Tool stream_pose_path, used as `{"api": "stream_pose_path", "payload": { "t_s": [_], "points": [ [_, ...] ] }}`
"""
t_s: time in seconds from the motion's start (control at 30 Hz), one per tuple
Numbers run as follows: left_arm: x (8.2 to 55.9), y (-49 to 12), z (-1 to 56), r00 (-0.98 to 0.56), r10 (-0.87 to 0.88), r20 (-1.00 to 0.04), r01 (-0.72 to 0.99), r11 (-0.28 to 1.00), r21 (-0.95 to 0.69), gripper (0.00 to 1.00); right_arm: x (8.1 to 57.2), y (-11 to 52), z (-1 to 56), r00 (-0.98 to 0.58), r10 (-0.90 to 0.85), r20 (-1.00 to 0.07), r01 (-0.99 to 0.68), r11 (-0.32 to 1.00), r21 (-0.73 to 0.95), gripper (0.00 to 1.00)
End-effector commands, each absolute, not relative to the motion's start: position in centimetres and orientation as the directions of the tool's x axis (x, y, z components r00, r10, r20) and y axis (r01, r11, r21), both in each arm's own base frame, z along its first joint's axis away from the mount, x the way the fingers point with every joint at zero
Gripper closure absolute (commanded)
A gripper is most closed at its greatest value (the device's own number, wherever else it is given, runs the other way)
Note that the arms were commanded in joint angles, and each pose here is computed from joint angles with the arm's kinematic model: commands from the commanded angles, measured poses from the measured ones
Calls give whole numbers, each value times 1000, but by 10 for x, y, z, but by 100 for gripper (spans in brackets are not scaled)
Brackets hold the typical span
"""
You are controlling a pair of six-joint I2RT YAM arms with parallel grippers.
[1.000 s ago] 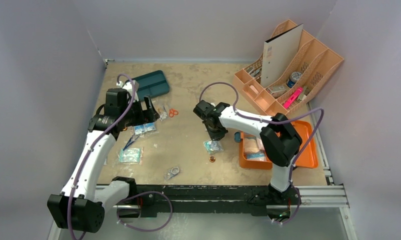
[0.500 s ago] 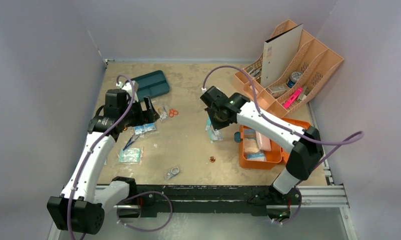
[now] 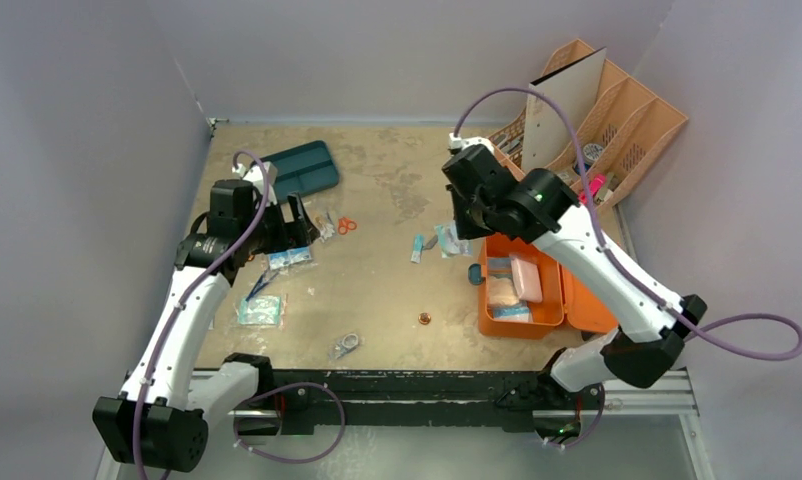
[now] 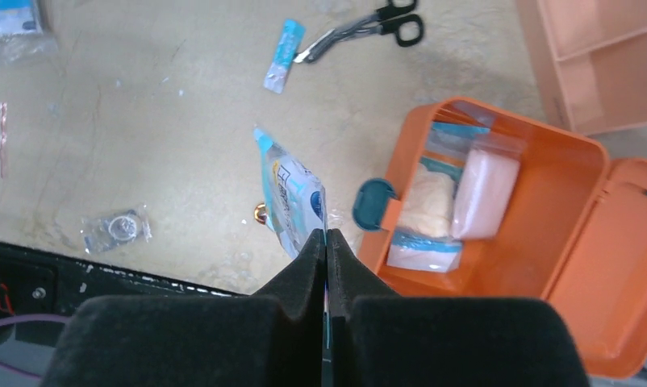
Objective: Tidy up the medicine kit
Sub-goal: Place the medical item at the medicine box.
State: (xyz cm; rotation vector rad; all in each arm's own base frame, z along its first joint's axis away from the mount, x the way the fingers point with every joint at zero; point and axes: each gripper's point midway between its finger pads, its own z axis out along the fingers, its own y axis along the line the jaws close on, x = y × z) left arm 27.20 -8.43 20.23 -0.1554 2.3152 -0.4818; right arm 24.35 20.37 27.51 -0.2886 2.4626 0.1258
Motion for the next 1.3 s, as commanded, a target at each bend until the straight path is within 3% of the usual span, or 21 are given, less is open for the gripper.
{"api": "stream_pose_path", "payload": {
  "t_s": [0.0,0.3,0.53,1.27],
  "points": [
    [274,-88,212,-675,-221,-704,83,926,-369,16,236,151,298,-763,-79,-642,-65,997,-46,100],
    [272,-94,212,-681,-197,-705,105,927,-360,16,235,78,281,-765,96,-637,181,981,-70,100],
    [271,-96,211,-683,-189,-705,112,927,-358,16,232,70,245,-789,174,-589,254,965,-56,100],
    [269,-95,208,-681,-163,-714,105,943,-316,16,263,104,144,-871,90,-484,33,992,125,100]
  ]
}}
